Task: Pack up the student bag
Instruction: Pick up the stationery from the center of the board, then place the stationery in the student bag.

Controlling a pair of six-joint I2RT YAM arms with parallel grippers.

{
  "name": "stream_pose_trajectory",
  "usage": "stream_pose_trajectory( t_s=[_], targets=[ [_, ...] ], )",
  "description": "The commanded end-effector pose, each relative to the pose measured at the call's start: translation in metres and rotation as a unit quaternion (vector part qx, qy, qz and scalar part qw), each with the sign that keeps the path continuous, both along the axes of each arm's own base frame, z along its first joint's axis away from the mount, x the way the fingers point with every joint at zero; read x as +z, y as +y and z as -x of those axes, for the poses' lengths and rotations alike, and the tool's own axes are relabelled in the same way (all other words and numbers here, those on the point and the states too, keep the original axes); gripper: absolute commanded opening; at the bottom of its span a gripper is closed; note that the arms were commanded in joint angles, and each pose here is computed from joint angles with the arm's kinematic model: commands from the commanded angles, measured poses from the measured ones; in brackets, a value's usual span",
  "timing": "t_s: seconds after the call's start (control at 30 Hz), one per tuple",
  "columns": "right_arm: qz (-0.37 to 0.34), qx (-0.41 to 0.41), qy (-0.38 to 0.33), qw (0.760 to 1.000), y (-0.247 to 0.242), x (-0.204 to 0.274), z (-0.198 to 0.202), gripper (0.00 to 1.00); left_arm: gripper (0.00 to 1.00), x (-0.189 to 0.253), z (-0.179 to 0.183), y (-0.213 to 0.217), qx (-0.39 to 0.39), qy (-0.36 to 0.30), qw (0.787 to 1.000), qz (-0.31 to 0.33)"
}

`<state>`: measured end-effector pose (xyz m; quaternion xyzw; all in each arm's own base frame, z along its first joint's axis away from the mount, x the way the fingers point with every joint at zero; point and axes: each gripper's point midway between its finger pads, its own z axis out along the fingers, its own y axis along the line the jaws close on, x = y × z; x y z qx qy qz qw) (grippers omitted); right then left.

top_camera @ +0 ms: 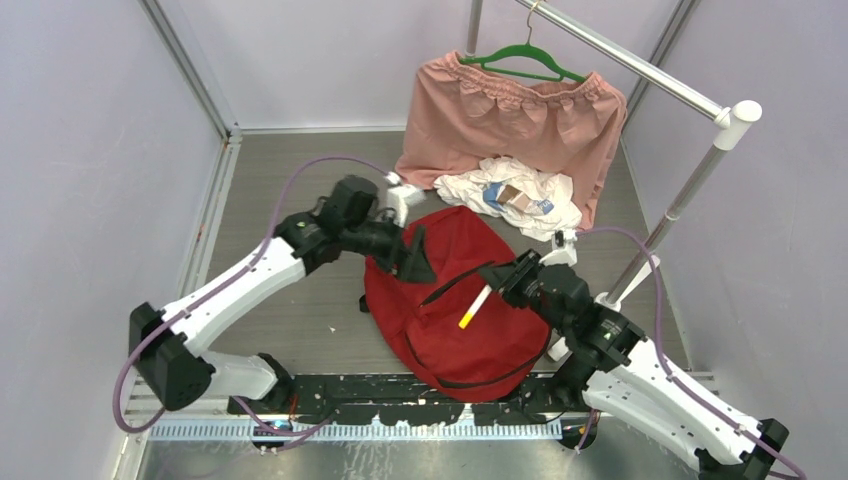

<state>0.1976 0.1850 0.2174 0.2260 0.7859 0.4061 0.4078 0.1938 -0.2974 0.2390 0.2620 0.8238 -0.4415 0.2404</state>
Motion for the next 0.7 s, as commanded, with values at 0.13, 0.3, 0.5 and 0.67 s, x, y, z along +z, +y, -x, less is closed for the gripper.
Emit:
stream_pose_trajectory(
  t_s=[0.13,0.3,0.5,0.67],
  targets=[
    [-0.010,-0.015,0.059,0.998,-0.010,-0.034,0.015,0.01,0.75,-0.034,-0.001,-0.034,-0.064,-0.088,0.983,-0.148],
    [-0.009,-0.024,0.055,0.998,-0.016,-0.029,0.016,0.01,0.69,-0.054,-0.015,-0.048,-0.064,-0.089,0.979,-0.171],
    [-0.015,-0.024,0.050,0.998,-0.009,-0.026,0.009,0.01,0.45,-0.066,-0.027,-0.055,-0.057,-0.087,0.974,-0.199],
    [-0.026,-0.014,0.051,0.998,0.004,-0.028,0.002,0.01,0.05,-0.049,-0.037,-0.053,-0.024,-0.107,0.974,-0.197]
  ],
)
